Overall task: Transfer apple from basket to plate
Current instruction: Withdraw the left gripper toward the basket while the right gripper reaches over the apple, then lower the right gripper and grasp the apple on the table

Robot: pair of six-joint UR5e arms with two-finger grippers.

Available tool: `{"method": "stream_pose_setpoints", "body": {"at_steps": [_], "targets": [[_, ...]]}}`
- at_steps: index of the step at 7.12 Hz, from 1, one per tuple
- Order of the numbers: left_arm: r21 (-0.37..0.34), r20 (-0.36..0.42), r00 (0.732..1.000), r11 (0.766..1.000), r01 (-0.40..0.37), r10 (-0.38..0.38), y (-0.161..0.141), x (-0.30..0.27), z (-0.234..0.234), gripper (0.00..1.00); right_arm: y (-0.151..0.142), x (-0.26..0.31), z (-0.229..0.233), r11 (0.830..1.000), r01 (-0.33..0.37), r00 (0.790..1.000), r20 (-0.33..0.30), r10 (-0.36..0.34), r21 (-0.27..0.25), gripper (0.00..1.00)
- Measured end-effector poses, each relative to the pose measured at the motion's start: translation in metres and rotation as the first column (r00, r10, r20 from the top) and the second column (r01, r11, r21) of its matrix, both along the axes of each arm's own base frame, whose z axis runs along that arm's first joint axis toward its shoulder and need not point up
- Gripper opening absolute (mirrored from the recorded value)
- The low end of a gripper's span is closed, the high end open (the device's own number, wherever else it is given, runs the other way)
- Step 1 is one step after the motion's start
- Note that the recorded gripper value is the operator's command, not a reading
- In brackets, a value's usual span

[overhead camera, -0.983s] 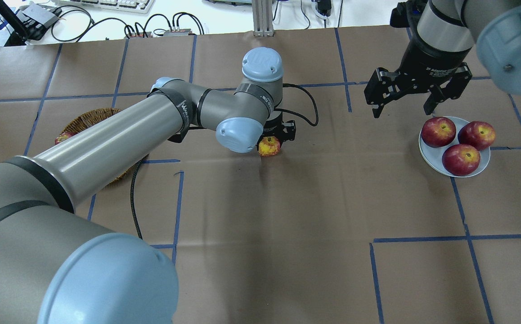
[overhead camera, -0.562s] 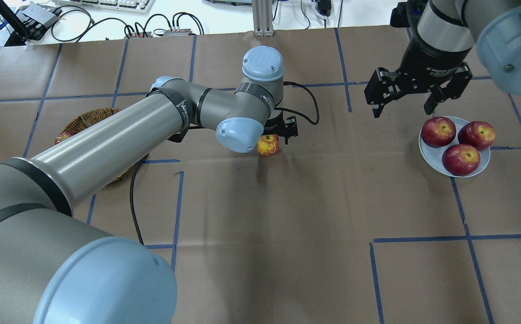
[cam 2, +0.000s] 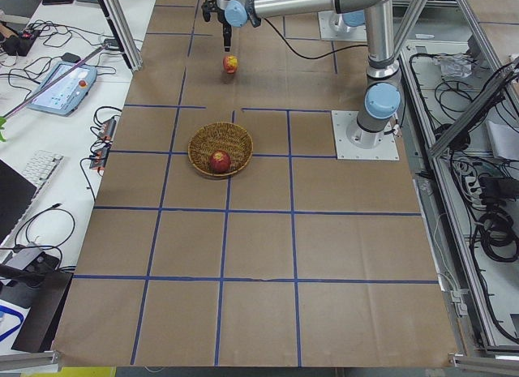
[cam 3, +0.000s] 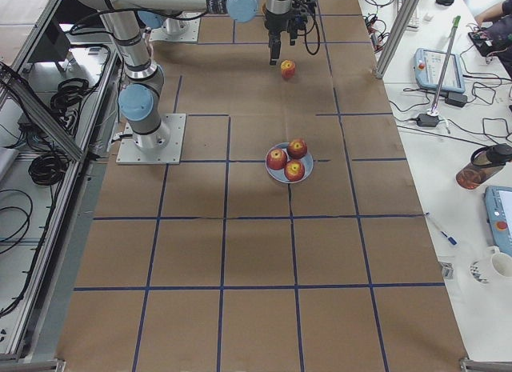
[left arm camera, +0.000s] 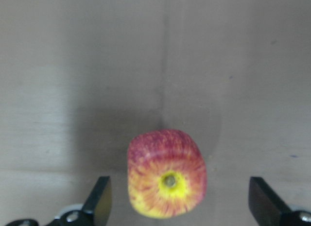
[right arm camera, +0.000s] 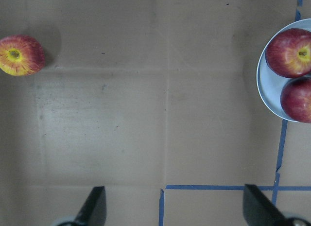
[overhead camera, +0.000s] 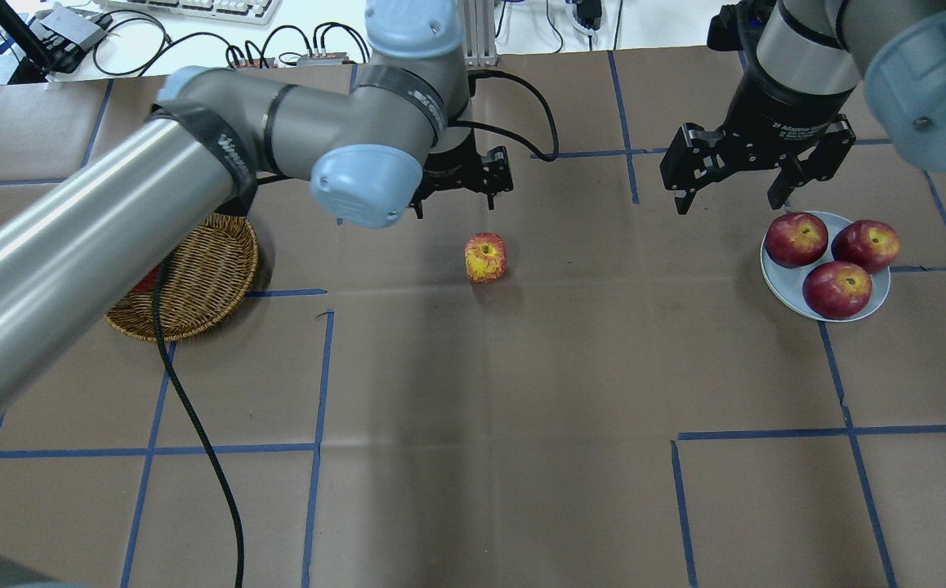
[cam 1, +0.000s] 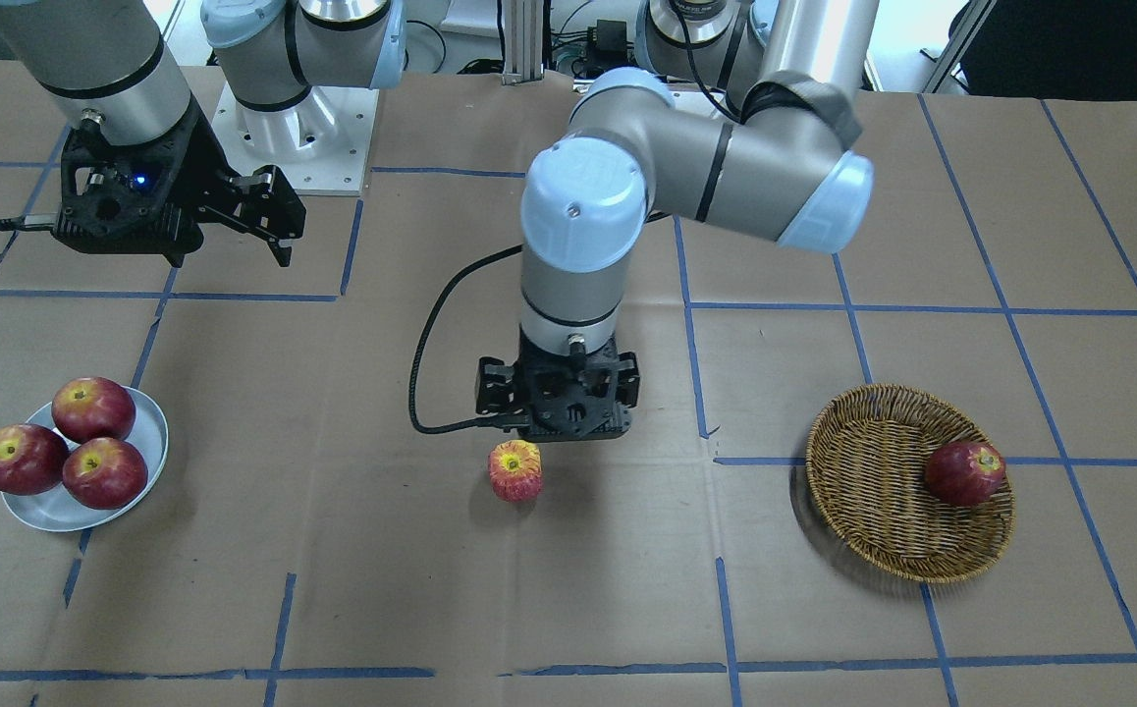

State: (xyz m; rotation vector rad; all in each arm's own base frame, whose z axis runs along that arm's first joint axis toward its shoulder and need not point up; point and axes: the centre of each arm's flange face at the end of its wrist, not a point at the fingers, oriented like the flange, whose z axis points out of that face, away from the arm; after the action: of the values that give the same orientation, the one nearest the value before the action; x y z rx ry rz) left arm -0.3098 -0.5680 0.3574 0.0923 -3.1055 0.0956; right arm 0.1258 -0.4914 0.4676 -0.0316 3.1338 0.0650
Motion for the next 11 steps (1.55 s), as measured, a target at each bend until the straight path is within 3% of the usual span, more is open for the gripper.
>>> {"method": "stream_pose_setpoints", "body": {"at_steps": [3, 5, 9, 11], "targets": [[0.016, 0.018, 0.993, 0.993, 0.115, -0.115, 0.041, 0.13, 0.119, 0.99, -0.002, 0.003, 0.0, 1.0, 0.013, 1.0, 0.017, -0.013, 0.0, 1.0], [-0.001, 0.033, 0.977, 0.978, 0.211, -0.211, 0.074, 0.164, 0.153, 0.99, -0.011, 0.032, -0.008, 0.999, 0.017, 1.0, 0.022, -0.016, -0.03, 1.0], [0.015, 0.034, 0.975, 0.975, 0.221, -0.222, 0.08, 0.17, 0.126, 0.99, -0.032, 0.174, -0.087, 0.995, 0.05, 0.999, 0.027, -0.047, -0.091, 1.0], [0.014, 0.034, 0.974, 0.975, 0.223, -0.223, 0.085, 0.17, 0.119, 0.99, -0.049, 0.205, -0.139, 0.993, 0.061, 0.998, 0.034, -0.058, -0.098, 1.0]]}}
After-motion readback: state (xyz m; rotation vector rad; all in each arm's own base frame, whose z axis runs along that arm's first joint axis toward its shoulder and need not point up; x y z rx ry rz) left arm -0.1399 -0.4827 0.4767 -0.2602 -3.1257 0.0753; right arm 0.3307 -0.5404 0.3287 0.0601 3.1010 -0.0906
